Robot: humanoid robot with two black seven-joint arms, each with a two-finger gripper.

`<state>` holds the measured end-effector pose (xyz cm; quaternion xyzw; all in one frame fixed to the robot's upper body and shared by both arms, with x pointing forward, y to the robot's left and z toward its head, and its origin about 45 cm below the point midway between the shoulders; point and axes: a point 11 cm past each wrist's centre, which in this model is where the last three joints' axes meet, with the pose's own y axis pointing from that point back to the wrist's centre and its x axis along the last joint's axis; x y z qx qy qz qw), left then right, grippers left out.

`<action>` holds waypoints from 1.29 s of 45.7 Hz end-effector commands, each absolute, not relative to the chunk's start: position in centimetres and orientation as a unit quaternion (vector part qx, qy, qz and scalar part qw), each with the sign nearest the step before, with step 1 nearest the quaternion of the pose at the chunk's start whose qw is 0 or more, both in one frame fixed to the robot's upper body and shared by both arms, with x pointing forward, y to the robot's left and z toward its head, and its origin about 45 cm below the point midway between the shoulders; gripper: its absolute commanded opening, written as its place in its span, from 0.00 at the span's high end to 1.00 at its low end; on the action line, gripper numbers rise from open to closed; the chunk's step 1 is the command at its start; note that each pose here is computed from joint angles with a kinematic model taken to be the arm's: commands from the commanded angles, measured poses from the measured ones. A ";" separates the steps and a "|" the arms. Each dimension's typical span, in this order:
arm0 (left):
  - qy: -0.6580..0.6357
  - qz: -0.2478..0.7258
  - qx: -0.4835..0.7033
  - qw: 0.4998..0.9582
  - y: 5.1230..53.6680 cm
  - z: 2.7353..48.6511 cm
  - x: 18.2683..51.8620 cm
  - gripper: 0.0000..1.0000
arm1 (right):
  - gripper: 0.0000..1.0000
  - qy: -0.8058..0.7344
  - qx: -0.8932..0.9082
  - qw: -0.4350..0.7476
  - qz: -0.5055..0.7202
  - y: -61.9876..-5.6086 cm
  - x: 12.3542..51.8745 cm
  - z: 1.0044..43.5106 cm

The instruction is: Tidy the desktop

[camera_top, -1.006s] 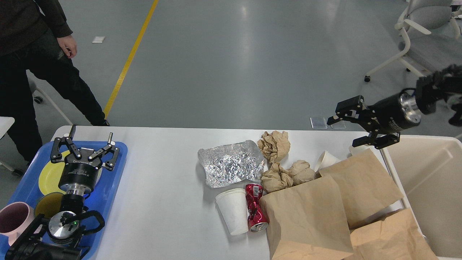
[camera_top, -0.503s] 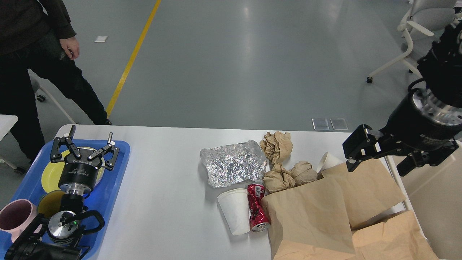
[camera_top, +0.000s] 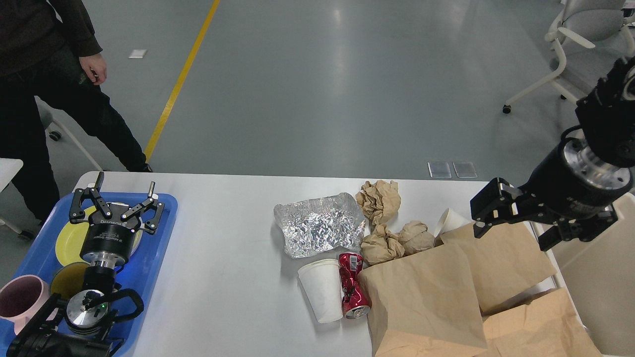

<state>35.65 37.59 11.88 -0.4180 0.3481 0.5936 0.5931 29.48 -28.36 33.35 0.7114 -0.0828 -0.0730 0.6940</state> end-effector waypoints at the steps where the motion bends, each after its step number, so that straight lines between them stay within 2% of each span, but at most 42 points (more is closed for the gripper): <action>1: 0.348 0.594 -0.417 0.593 37.6 11.8 35.6 0.04 | 0.01 -0.089 0.704 0.698 -0.101 -29.3 29.4 28.2; 10: 0.348 0.593 -0.418 0.593 37.6 11.9 35.7 0.04 | 0.01 -0.069 0.703 0.697 -0.123 -29.4 28.7 19.9; 24: 0.348 0.593 -0.418 0.593 37.6 11.9 35.7 0.04 | 0.02 -0.100 0.689 0.707 -0.124 -29.9 28.4 13.3; 36: 0.348 0.593 -0.418 0.593 37.6 11.9 35.7 0.04 | 0.03 -0.092 0.739 0.657 -0.116 -25.1 28.9 13.3; 50: 0.348 0.593 -0.418 0.593 37.6 11.9 35.7 0.04 | 0.01 -0.103 0.734 0.660 -0.127 -25.3 27.7 11.4; 59: 0.348 0.593 -0.418 0.593 37.6 11.9 35.7 0.04 | 0.10 -0.115 0.721 0.674 -0.112 -24.5 25.8 8.5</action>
